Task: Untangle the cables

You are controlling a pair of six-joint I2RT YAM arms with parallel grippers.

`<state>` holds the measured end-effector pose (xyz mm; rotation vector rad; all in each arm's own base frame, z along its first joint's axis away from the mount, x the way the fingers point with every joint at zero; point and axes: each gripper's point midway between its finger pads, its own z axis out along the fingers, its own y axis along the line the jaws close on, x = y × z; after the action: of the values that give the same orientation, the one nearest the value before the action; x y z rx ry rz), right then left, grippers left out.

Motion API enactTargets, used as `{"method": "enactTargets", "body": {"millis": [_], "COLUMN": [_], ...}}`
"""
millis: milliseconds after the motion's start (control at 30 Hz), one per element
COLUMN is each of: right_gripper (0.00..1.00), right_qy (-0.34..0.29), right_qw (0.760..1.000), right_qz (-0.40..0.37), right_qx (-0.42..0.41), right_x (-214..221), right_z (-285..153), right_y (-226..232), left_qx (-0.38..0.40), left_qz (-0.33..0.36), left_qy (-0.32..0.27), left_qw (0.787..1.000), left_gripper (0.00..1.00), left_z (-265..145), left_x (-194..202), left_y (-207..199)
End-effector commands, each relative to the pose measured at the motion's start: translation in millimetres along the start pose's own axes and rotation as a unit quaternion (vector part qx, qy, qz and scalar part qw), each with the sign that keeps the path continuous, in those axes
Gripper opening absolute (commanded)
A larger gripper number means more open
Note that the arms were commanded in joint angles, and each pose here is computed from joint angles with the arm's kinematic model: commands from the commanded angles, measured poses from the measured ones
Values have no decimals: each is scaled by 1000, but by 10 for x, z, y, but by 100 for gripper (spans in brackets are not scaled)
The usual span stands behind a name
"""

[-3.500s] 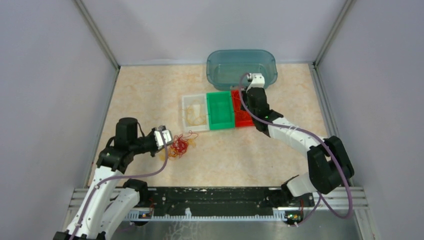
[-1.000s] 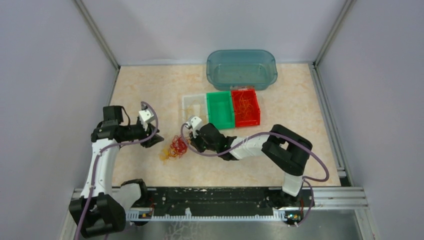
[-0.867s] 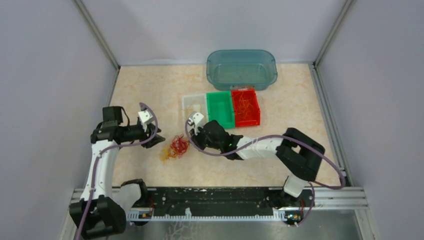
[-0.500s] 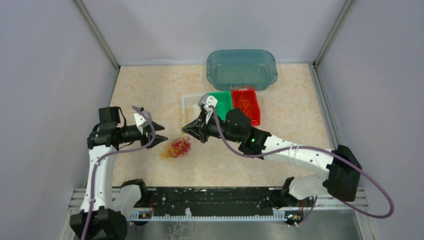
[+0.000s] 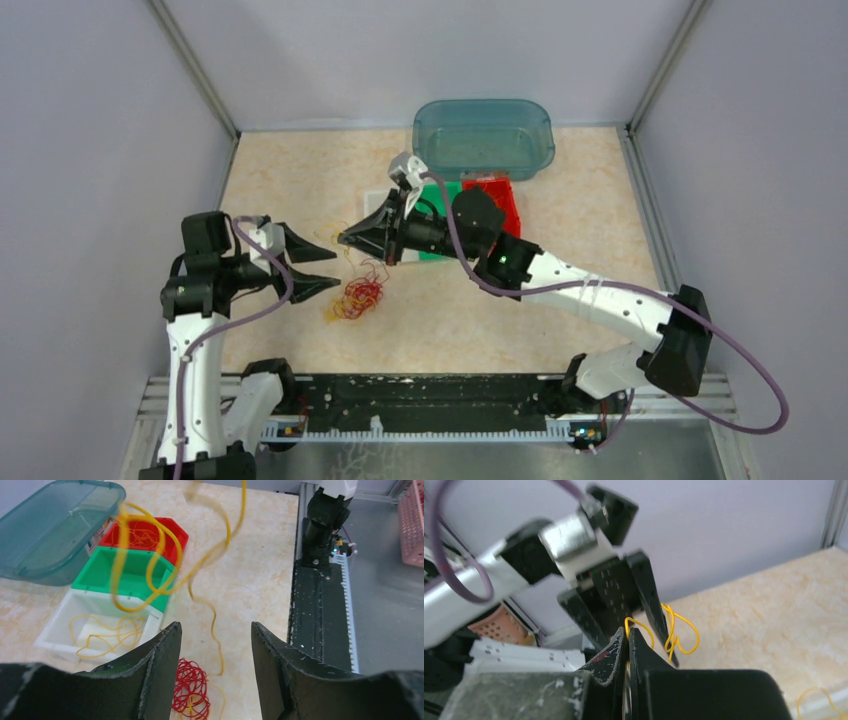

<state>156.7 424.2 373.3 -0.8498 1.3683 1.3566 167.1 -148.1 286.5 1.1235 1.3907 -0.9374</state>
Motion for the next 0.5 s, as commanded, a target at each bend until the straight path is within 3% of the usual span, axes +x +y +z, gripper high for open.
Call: {"method": "enactTargets", "body": {"millis": [0,233,467], "right_gripper": [0,0,0], "right_qy": [-109,-160,-196], "right_qw": [993,983,977], "right_qz": [-6,18,-4], "right_qx": [-54,-89,-84], "right_x": [-924,-1388,-1753], "right_z": [64,210,250], "right_y": [381,550,589], "left_qx": [43,51,31], "left_qz": [-11,-2,-4], "left_qy": [-37,-49,-39], "left_qw": [998,997,999], "left_gripper": [60,52,42], "left_z": [29,35,45], "left_x": [-99,-136,-56], "left_y": [-230,-279,-182]}}
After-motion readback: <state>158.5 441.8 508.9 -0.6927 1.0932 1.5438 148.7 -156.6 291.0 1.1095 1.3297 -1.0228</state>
